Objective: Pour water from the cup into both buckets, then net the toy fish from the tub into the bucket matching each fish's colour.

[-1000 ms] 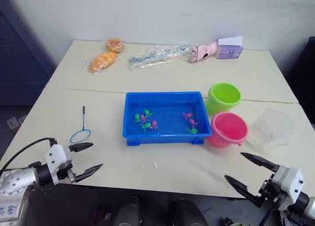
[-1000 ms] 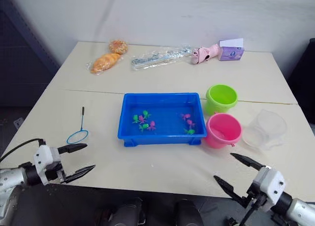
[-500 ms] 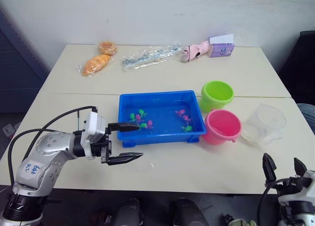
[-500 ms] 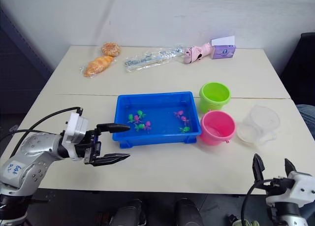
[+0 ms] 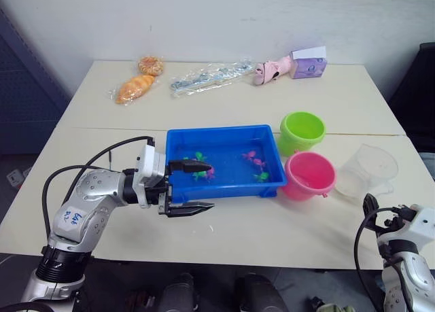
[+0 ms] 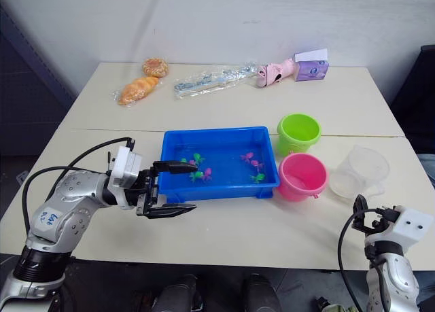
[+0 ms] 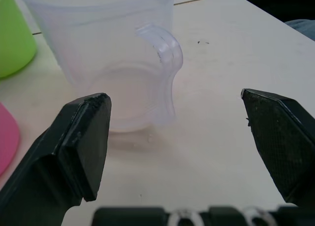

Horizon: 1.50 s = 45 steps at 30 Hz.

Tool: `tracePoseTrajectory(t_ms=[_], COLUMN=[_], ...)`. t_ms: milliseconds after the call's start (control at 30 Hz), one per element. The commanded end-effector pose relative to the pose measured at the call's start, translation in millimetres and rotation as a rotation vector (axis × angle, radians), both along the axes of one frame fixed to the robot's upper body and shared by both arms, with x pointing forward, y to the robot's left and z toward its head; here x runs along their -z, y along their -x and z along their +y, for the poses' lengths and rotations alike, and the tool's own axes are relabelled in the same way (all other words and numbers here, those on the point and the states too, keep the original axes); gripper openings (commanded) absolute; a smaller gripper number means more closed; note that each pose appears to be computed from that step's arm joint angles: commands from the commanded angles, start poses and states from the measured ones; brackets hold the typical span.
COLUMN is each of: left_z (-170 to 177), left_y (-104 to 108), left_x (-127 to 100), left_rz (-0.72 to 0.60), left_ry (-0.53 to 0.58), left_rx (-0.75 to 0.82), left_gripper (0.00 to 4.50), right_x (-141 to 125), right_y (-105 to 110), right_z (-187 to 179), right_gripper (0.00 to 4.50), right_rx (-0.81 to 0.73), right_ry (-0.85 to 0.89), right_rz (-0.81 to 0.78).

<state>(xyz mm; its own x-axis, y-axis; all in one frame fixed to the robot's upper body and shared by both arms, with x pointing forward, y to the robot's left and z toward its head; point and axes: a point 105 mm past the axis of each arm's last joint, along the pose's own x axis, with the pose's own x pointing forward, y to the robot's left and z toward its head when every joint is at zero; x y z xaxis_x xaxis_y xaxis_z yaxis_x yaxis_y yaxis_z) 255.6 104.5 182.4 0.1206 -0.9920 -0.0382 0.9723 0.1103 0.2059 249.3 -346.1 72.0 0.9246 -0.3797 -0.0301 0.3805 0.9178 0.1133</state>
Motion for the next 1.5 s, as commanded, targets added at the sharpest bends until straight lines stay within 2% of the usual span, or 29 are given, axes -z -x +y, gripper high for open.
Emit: tracePoseTrajectory(t_ms=[33, 200, 433, 567, 867, 967, 1133, 1200, 1233, 1433, 1500], left_z=[-2, -4, -7, -10, -13, -14, -12, -12, -12, -11, -11], left_y=[0, -1, -2, -1, -3, -3, -2, -2, -2, -2, -3], left_x=[-8, -9, -10, -8, -8, -6, -5, -5, -4, -3, -3], left_rz=[-0.052, -0.071, -0.078, -0.072, -0.075, -0.073, -0.069, -0.068, -0.067, -0.063, -0.059], left_ry=[0.003, 0.007, 0.025, 0.035, 0.043, 0.040, 0.038, 0.036, 0.036, 0.031, 0.024], left_rx=[0.008, 0.000, -0.013, -0.022, -0.033, -0.035, -0.045, -0.048, -0.050, -0.058, -0.055], left_gripper=[4.47, 4.47, 4.47, 4.47, 4.47, 4.50, 4.50, 4.50, 4.50, 4.50, 4.50], right_x=[-9, -5, -7, -4, -6, -10, -14, -17, -20, -37, -54], right_y=[1, -2, -9, -11, -36, -41, -43, -42, -41, -34, -31], right_z=[-15, -27, -28, -39, -37, -35, -34, -34, -34, -35, -34], right_gripper=[4.50, 4.50, 4.50, 4.50, 4.50, 3.71, 1.19, 0.30, 0.02, 0.02, 0.02], right_rx=[0.065, 0.155, 0.191, 0.293, 0.303, 0.280, 0.251, 0.249, 0.246, 0.235, 0.197], right_ry=[0.026, 0.011, 0.020, 0.018, -0.050, -0.034, -0.024, -0.023, -0.021, -0.008, 0.038], right_rz=[-0.036, -0.038, -0.056, -0.041, -0.109, -0.131, -0.166, -0.189, -0.204, -0.251, -0.277])
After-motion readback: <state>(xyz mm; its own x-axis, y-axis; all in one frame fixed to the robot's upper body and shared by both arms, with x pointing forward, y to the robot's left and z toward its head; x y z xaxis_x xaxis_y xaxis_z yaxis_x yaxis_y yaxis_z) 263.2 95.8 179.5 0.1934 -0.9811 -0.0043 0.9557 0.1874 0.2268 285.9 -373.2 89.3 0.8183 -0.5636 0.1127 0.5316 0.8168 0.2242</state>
